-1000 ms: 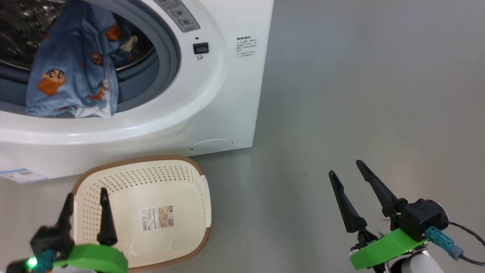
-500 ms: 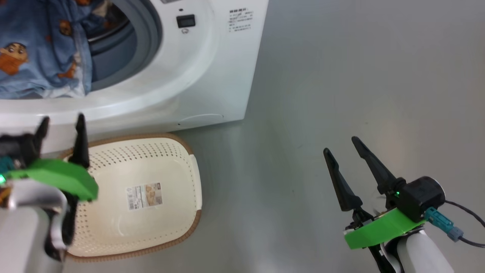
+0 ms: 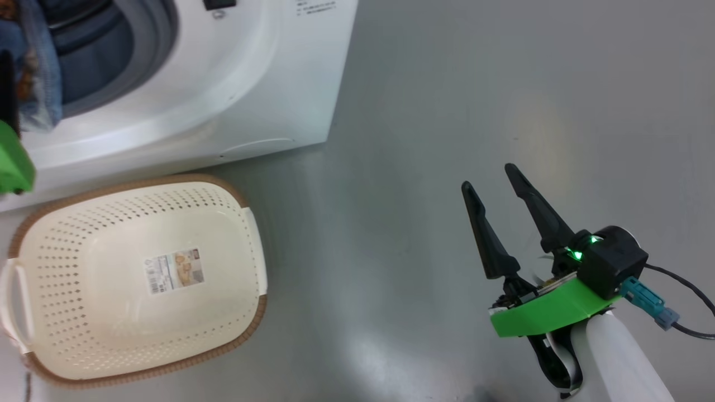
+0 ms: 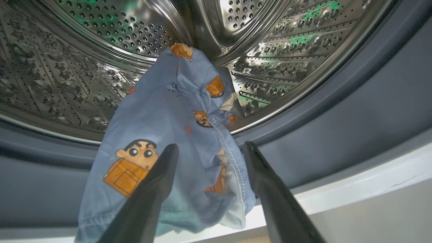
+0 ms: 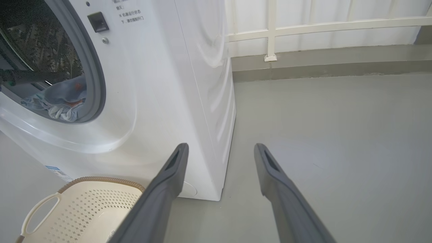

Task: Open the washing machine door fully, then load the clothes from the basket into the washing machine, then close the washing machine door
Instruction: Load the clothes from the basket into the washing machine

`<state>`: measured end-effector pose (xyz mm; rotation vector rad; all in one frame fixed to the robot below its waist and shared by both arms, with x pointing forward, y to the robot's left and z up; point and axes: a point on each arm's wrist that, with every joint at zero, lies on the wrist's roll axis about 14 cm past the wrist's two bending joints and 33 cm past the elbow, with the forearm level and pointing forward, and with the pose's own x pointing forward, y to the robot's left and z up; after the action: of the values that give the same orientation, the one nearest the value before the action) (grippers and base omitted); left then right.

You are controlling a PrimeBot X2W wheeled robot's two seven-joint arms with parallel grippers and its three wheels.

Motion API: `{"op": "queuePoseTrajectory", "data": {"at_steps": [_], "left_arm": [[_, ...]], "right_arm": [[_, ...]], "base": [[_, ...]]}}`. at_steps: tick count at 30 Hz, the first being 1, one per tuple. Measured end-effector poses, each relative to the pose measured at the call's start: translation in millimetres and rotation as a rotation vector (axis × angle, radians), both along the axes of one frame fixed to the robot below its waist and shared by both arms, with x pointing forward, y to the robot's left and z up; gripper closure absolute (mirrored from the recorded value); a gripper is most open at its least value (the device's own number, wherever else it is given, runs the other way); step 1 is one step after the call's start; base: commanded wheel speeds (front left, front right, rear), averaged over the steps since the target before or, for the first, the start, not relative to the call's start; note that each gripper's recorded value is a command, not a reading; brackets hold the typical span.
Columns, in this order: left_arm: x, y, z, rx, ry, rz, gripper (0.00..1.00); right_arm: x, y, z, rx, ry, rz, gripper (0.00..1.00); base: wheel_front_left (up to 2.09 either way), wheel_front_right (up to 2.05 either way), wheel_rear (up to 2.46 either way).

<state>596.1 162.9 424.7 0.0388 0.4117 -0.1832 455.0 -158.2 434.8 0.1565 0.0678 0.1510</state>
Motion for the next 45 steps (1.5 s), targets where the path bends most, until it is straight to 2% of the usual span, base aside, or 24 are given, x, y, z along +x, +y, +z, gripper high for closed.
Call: {"op": "queuePoseTrajectory", "data": {"at_steps": [8,17,29,30,31,32,34,41,45], "left_arm": [[34.9,2.1,-14.7,0.085,0.093,-0.033,0.0],[62.8,19.6,-37.8,0.247,0.209,-0.027,0.0],[46.6,26.9,-74.0,0.272,0.485,-0.018,0.0],[45.3,26.7,-74.2,0.272,0.497,-0.019,0.13],[44.2,25.9,-74.2,0.267,0.508,-0.021,0.44],[43.6,25.2,-73.8,0.264,0.513,-0.023,0.59],[44.3,24.7,-71.0,0.262,0.507,-0.021,1.0],[49.0,19.4,-62.9,0.242,0.466,-0.032,1.0],[59.5,13.6,-50.1,0.225,0.379,-0.041,1.0]], "right_arm": [[6.5,-4.0,-9.4,0.012,0.019,-0.022,0.0],[12.6,-15.8,-18.5,0.026,0.041,-0.058,0.0],[14.0,-20.4,-25.2,0.022,0.058,-0.07,0.0],[15.2,-19.6,-24.2,0.022,0.054,-0.066,0.0],[15.6,-18.9,-23.8,0.022,0.053,-0.064,0.0],[15.5,-18.3,-24.1,0.023,0.054,-0.063,0.0],[15.4,-17.2,-24.1,0.025,0.054,-0.06,0.0],[14.8,-16.0,-23.5,0.028,0.054,-0.057,0.0],[14.5,-15.9,-23.1,0.03,0.054,-0.057,0.0]], "base": [[0.0,0.0,0.0],[0.0,0.0,0.0],[0.0,0.0,0.0],[0.0,0.0,0.0],[0.0,0.0,0.0],[0.0,0.0,0.0],[0.0,0.0,0.0],[0.0,0.0,0.0],[0.0,0.0,0.0]]}}
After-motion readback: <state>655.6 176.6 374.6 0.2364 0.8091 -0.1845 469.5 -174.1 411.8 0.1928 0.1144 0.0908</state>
